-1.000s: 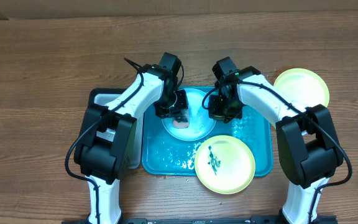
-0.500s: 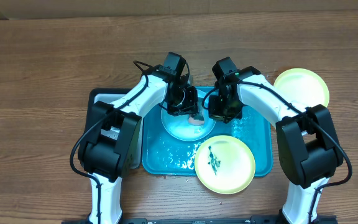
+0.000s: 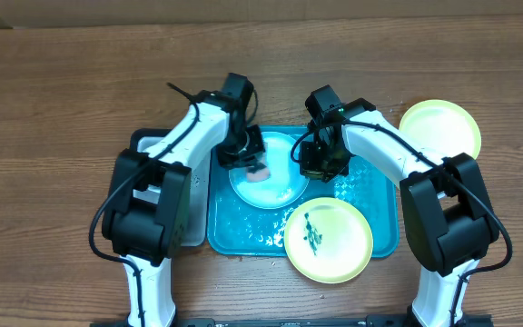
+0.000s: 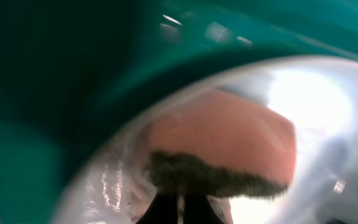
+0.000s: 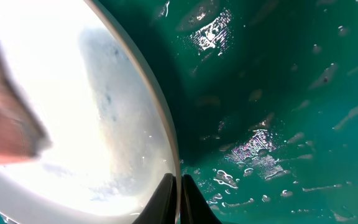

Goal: Clean dirty plates on tray and stack at the side
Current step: 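Scrub the white plate with the sponge held in the left gripper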

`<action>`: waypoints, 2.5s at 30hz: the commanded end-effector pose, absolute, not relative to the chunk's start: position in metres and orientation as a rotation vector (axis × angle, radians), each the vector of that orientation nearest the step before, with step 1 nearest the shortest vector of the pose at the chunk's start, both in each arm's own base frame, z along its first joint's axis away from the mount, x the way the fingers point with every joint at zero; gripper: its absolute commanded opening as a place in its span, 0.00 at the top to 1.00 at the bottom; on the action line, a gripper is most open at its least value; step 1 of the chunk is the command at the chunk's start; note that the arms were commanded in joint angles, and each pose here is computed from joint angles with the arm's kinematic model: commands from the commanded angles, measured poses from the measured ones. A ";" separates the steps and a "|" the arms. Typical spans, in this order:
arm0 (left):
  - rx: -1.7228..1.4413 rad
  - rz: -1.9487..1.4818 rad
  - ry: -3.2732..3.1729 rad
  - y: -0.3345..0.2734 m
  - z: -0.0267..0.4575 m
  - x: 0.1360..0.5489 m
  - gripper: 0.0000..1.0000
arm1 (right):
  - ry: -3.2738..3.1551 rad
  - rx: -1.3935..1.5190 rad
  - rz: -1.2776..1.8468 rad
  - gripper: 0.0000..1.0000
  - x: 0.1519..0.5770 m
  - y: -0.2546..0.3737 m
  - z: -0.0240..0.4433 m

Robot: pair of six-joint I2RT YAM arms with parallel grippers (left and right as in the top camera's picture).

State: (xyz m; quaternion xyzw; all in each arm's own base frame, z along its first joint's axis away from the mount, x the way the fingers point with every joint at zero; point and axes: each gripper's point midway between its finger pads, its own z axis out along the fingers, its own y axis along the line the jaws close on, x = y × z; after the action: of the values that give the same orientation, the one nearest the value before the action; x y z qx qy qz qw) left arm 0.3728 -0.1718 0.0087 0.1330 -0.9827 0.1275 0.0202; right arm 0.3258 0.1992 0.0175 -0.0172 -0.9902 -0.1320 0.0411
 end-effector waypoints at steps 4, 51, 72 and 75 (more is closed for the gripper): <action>0.430 0.004 -3.076 -0.112 -0.014 0.367 0.96 | -3.055 -0.051 -0.411 0.96 0.331 0.198 0.025; -0.001 1.021 -2.826 -0.271 0.023 0.347 0.96 | -3.067 -0.043 -0.416 0.96 0.334 0.199 0.025; 0.253 -0.292 -2.971 -0.111 -0.009 0.319 0.96 | -3.064 -0.043 -0.413 0.96 0.333 0.198 0.025; 0.268 -0.377 -2.982 -0.103 0.000 0.325 0.96 | -3.067 -0.043 -0.417 0.96 0.334 0.199 0.025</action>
State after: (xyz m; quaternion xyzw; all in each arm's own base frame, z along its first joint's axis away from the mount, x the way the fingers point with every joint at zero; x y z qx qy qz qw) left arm 0.3114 -0.1556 0.0105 0.0694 -0.9927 0.0085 0.0979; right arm 0.3239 0.2033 0.0180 -0.0111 -0.9895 -0.1374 0.0430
